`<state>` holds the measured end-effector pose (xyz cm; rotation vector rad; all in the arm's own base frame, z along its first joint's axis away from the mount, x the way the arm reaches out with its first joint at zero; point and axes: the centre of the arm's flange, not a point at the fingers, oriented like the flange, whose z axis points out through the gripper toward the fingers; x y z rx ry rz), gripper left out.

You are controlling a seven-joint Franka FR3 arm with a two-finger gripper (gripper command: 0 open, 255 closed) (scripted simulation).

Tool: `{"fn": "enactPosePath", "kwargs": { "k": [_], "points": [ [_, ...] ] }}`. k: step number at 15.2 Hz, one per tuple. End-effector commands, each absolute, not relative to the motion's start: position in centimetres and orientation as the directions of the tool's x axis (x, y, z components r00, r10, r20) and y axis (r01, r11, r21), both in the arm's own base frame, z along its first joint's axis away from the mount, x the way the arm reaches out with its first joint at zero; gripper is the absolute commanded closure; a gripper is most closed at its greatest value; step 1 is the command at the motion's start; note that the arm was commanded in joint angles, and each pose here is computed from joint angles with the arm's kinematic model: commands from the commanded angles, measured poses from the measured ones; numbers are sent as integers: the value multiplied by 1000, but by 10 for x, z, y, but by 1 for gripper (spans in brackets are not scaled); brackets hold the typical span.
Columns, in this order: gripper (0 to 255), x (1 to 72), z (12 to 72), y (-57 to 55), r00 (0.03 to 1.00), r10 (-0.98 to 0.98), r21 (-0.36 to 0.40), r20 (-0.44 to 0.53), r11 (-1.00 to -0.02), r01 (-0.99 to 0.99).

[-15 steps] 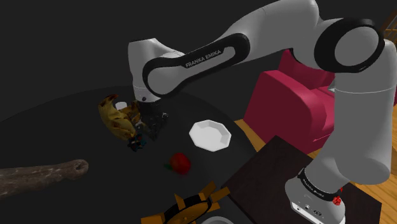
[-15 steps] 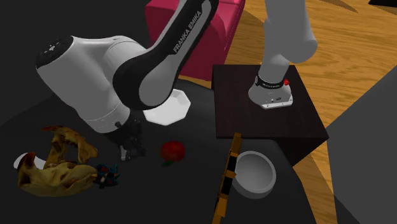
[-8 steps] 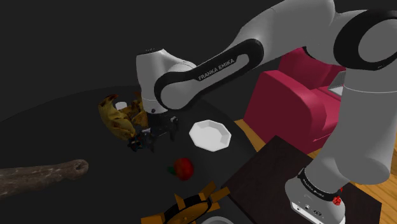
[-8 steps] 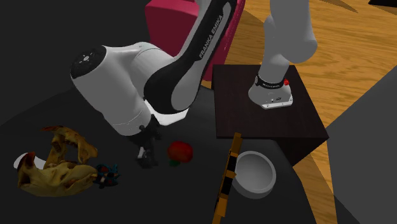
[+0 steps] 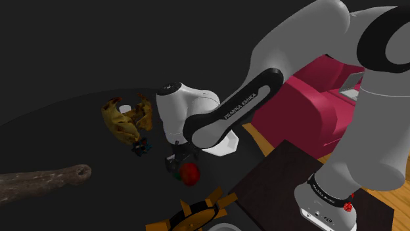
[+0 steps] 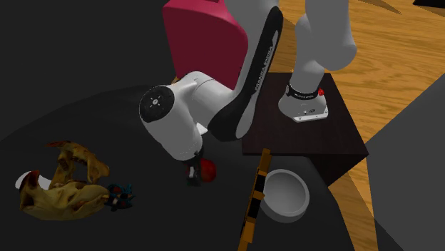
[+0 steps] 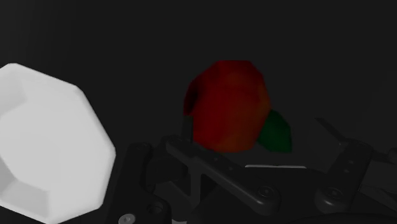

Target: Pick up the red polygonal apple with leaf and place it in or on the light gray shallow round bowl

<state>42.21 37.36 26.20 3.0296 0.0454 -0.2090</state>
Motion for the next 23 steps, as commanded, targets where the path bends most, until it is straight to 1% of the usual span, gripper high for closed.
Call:
{"fn": "enactPosePath", "kwargs": {
  "k": [1,8,16,17,23],
  "points": [
    [0,414,252,369,990,22,122,-136,-992,39],
    [0,409,212,364,990,22,122,-136,-992,39],
    [0,409,212,364,990,22,122,-136,-992,39],
    [255,409,212,364,990,22,122,-136,-992,39],
    [255,409,212,364,990,22,122,-136,-992,39]
  ]
}}
